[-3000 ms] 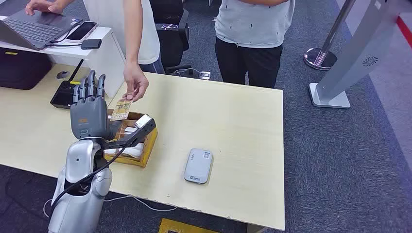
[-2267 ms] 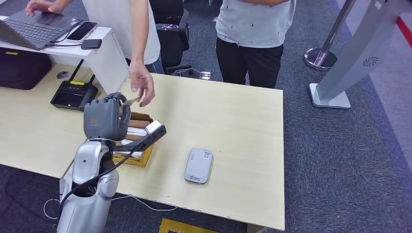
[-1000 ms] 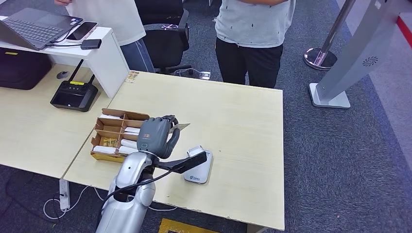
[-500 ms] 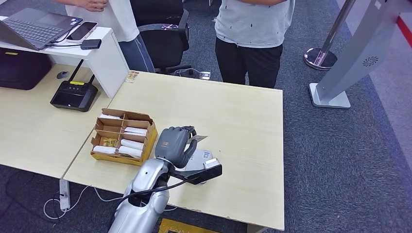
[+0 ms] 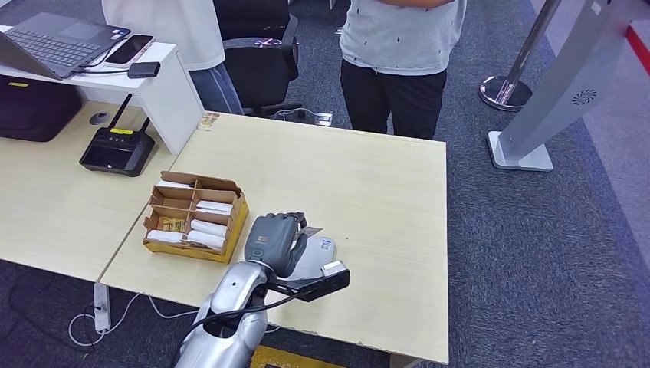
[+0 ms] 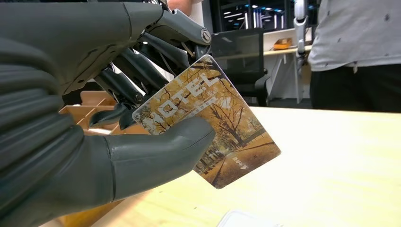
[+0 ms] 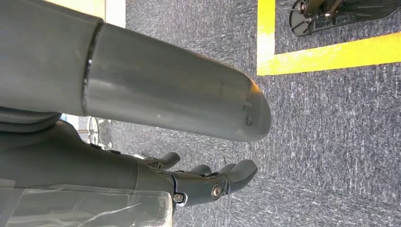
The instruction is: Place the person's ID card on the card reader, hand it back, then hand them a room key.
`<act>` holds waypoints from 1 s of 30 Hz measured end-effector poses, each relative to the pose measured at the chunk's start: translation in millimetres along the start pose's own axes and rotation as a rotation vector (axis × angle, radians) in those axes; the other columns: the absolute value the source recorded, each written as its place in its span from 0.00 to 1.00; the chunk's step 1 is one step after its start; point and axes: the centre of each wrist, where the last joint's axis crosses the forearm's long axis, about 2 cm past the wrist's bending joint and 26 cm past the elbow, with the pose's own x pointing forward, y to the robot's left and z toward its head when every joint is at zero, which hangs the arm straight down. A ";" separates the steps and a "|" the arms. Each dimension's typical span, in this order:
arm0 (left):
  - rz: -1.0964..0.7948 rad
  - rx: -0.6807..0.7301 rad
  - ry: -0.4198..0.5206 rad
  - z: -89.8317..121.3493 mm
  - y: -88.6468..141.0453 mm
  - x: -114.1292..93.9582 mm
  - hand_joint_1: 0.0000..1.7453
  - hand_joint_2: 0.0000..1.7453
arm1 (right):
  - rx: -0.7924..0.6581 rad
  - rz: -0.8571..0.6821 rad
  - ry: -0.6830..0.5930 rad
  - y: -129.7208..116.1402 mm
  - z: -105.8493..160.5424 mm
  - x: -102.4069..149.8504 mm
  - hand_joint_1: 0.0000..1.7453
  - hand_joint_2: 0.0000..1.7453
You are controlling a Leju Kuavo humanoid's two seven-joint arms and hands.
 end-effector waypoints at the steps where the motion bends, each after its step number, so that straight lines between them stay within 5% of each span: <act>1: -0.003 -0.004 0.010 1.6 -1.3 -0.5 1.00 1.00 | -0.001 -0.001 0.002 0.0 0.0 -0.1 0.00 0.00; 30: 0.011 -0.126 -0.005 16.9 -34.5 -2.9 1.00 1.00 | -0.005 0.008 0.004 -0.2 -0.1 -0.5 0.00 0.00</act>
